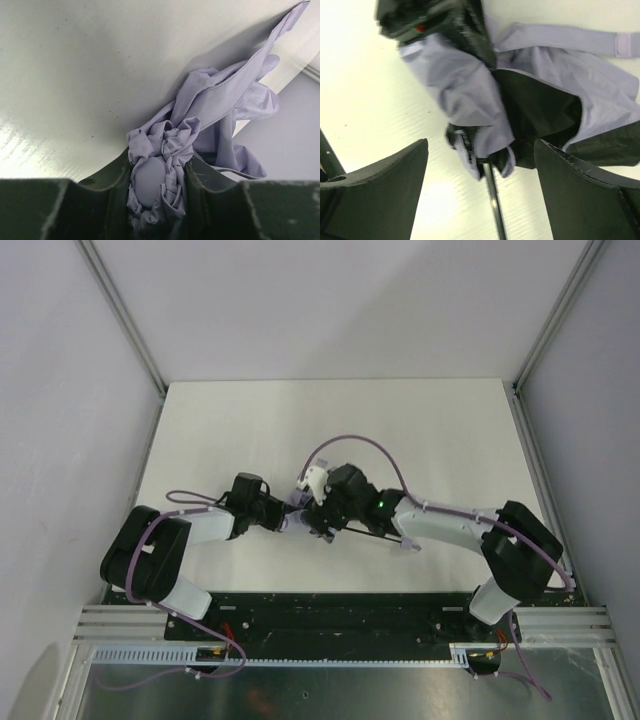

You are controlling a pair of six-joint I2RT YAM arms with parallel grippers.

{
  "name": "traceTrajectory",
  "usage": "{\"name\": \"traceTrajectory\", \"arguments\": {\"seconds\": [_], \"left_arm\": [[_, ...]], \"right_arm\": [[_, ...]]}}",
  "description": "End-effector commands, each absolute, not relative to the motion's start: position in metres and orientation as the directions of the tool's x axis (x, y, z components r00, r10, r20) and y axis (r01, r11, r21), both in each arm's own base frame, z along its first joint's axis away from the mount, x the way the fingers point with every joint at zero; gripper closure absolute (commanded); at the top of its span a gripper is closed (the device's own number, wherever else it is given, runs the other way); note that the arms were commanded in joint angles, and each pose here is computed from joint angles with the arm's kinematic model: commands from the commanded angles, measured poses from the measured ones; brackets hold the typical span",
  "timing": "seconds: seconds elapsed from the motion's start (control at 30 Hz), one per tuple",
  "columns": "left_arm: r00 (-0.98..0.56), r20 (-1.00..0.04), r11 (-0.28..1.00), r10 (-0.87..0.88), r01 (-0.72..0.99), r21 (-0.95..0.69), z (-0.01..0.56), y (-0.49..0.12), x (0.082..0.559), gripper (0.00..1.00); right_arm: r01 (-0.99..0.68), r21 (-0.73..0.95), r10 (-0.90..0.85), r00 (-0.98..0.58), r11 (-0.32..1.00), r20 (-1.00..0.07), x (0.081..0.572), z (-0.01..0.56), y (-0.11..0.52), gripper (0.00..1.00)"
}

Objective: Put away the umbrella

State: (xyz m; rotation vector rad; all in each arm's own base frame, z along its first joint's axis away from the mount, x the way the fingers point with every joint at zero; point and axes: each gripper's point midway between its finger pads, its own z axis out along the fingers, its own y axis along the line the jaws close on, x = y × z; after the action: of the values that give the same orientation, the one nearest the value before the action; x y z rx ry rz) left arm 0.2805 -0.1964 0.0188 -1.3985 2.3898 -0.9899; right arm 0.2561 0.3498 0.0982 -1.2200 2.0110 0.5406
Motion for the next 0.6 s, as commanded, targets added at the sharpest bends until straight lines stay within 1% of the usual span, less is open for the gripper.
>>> {"name": "traceTrajectory", "arguments": {"seconds": [0.0, 0.1, 0.23, 0.37, 0.43, 0.47, 0.57], "left_arm": [[-0.504, 0.14, 0.434, -0.853, -0.831, -0.347, -0.034, -0.162, 0.215, 1.0], [-0.488, 0.144, 0.42, -0.861, -0.841, -0.341, -0.031, -0.161, 0.215, 1.0], [-0.465, 0.17, 0.395, -0.869, -0.858, -0.328, -0.03, -0.163, 0.212, 1.0], [-0.451, 0.194, 0.377, -0.871, -0.868, -0.323, -0.028, -0.165, 0.21, 1.0], [-0.447, 0.199, 0.372, -0.872, -0.87, -0.325, -0.027, -0.166, 0.209, 1.0], [-0.447, 0.2, 0.37, -0.872, -0.869, -0.328, -0.026, -0.166, 0.21, 1.0], [-0.449, 0.207, 0.367, -0.869, -0.867, -0.337, -0.023, -0.168, 0.211, 1.0]], "right_arm": [[-0.824, -0.224, -0.583, -0.15, 0.52, -0.799, 0.254, 0.105, 0.361, 0.11], [-0.78, -0.344, -0.624, -0.076, 0.523, -0.778, 0.257, 0.092, 0.37, 0.1], [-0.726, -0.441, -0.657, -0.021, 0.528, -0.753, 0.267, 0.075, 0.378, 0.12], [-0.702, -0.468, -0.673, -0.023, 0.537, -0.739, 0.274, 0.057, 0.38, 0.21], [-0.717, -0.447, -0.673, -0.041, 0.534, -0.739, 0.274, 0.046, 0.383, 0.31], [-0.728, -0.429, -0.674, -0.06, 0.534, -0.737, 0.274, 0.039, 0.384, 0.38], [-0.768, -0.37, -0.685, -0.119, 0.523, -0.719, 0.269, 0.015, 0.382, 0.64]]}}
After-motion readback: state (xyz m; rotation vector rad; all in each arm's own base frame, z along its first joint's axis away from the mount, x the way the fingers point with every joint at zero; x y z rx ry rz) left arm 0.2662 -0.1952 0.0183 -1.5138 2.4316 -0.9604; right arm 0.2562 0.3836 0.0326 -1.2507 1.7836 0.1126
